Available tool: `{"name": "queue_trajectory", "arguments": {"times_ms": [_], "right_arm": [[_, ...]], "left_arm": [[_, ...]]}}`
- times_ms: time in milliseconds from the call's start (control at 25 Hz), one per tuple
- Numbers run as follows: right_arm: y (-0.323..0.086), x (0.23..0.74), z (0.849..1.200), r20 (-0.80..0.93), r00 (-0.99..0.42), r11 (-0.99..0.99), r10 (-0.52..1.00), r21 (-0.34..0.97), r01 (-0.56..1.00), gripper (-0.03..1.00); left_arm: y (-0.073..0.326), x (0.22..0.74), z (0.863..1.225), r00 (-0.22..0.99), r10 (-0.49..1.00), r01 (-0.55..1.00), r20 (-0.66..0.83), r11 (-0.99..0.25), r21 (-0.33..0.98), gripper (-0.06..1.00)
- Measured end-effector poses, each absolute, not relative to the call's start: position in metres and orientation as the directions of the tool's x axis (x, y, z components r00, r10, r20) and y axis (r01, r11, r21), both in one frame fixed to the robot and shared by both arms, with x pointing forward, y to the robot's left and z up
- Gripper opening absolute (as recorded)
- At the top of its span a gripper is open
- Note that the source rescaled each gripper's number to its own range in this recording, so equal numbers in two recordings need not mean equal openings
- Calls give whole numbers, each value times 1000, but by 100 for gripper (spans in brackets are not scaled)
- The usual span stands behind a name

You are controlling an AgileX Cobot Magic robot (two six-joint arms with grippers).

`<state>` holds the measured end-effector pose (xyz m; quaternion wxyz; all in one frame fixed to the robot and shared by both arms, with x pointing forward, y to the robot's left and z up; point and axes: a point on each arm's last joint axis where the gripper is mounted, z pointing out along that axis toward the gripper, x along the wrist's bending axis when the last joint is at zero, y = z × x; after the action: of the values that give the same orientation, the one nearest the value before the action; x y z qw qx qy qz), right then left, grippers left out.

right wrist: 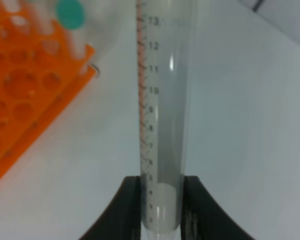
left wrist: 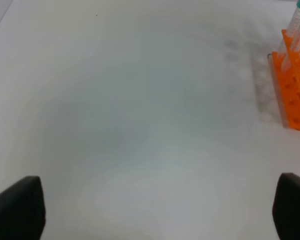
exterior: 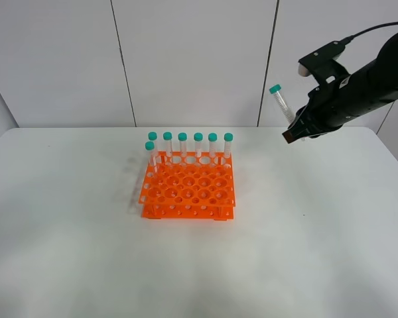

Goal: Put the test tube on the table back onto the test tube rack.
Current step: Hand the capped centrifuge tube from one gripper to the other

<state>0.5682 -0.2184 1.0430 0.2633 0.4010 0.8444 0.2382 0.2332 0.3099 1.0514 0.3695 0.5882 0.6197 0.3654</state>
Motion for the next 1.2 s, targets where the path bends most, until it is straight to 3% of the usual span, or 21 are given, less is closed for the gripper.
{"name": "queue_trajectory", "arguments": {"times_ms": [200, 880, 1200], "right_arm": [[-203, 548, 1036, -313, -540, 583, 781, 674, 453, 2], [-238, 429, 1043, -262, -429, 419, 865, 847, 326, 2], [-212, 381, 1051, -296, -657, 540, 694, 817, 202, 2]], "left_arm": [[310, 233, 1051, -35, 999, 459, -28, 41, 888, 100], [310, 233, 1051, -35, 999, 459, -28, 41, 888, 100], [310, 233, 1051, -35, 999, 459, -28, 41, 888, 100]]}}
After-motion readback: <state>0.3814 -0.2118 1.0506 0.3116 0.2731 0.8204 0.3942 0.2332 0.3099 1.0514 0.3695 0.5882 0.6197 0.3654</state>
